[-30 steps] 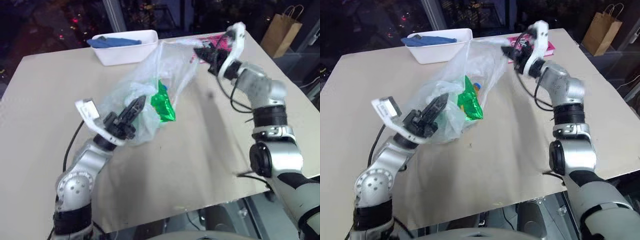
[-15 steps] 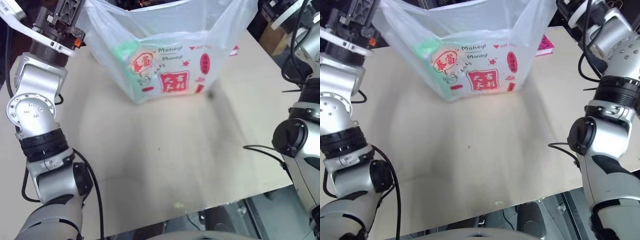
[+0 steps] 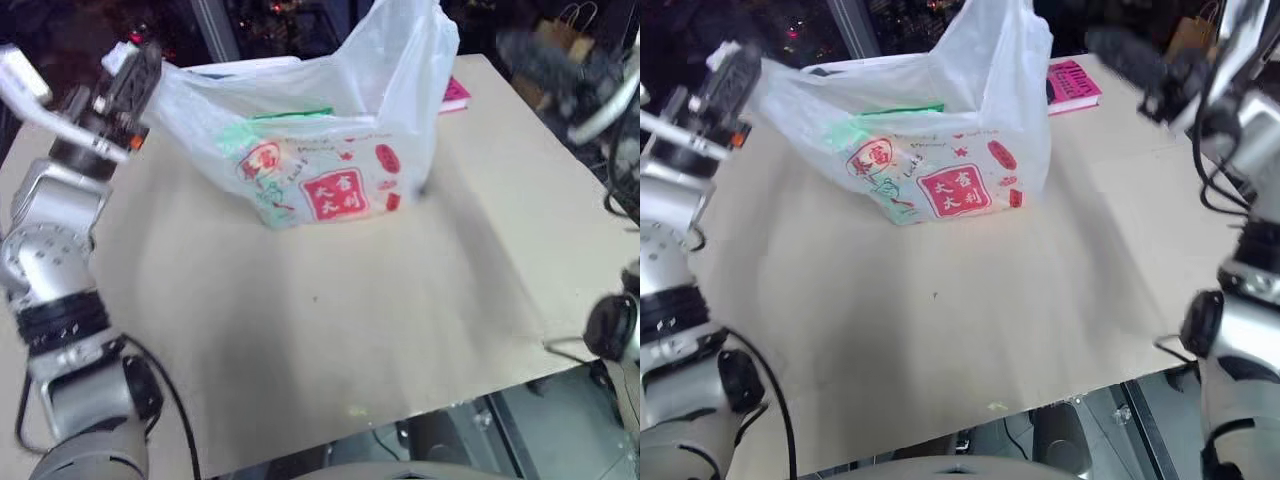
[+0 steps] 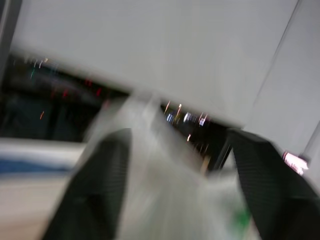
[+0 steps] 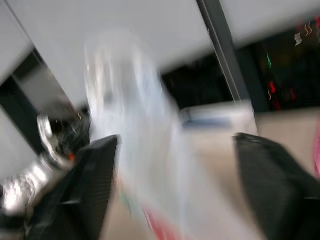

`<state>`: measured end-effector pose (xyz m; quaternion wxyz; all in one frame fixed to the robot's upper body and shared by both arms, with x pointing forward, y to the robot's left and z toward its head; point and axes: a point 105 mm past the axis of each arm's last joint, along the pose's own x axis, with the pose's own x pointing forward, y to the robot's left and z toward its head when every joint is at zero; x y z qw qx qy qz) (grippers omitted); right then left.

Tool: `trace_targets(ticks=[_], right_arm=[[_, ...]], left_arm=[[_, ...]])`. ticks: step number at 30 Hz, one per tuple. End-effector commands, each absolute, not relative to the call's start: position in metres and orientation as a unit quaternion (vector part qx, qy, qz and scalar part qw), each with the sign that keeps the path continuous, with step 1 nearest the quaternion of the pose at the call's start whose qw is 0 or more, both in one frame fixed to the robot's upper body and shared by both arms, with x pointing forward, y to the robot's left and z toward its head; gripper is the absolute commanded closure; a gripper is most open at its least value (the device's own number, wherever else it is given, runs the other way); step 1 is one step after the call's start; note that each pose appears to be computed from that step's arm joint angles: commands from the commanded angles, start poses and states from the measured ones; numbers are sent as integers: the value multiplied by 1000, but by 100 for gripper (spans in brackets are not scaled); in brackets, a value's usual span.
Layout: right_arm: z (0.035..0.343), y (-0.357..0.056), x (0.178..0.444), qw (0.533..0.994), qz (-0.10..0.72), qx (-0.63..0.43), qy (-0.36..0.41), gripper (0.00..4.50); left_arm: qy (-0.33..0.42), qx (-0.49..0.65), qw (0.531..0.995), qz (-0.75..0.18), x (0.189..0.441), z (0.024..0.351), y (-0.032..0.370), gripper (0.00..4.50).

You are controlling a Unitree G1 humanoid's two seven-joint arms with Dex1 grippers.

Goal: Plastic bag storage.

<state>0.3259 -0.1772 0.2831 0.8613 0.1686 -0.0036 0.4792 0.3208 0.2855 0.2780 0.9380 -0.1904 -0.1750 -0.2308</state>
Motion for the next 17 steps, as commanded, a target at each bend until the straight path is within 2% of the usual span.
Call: trace_targets(ticks=[1, 3, 5, 7, 9, 13, 17], right_arm=[[248, -183, 308, 880, 458, 117, 42, 0], [218, -189, 304, 895, 429, 99, 70, 0], [185, -190, 294, 905, 411, 84, 71, 0], [159, -190, 282, 910, 405, 65, 62, 0], [144, -194, 275, 913, 403, 33, 52, 0], [112, -211, 265, 913, 397, -38, 86, 0], [107, -220, 261, 912, 400, -54, 75, 0]], left_arm=[[-128, -174, 943, -253, 285, 255, 281, 3], [-68, -168, 946, -267, 264, 224, 271, 3], [13, -150, 954, -261, 240, 181, 259, 3], [67, -117, 961, -242, 222, 151, 246, 3], [74, -94, 967, -226, 213, 141, 238, 3], [87, -50, 973, -210, 205, 123, 234, 3], [74, -24, 980, -182, 206, 115, 237, 3]])
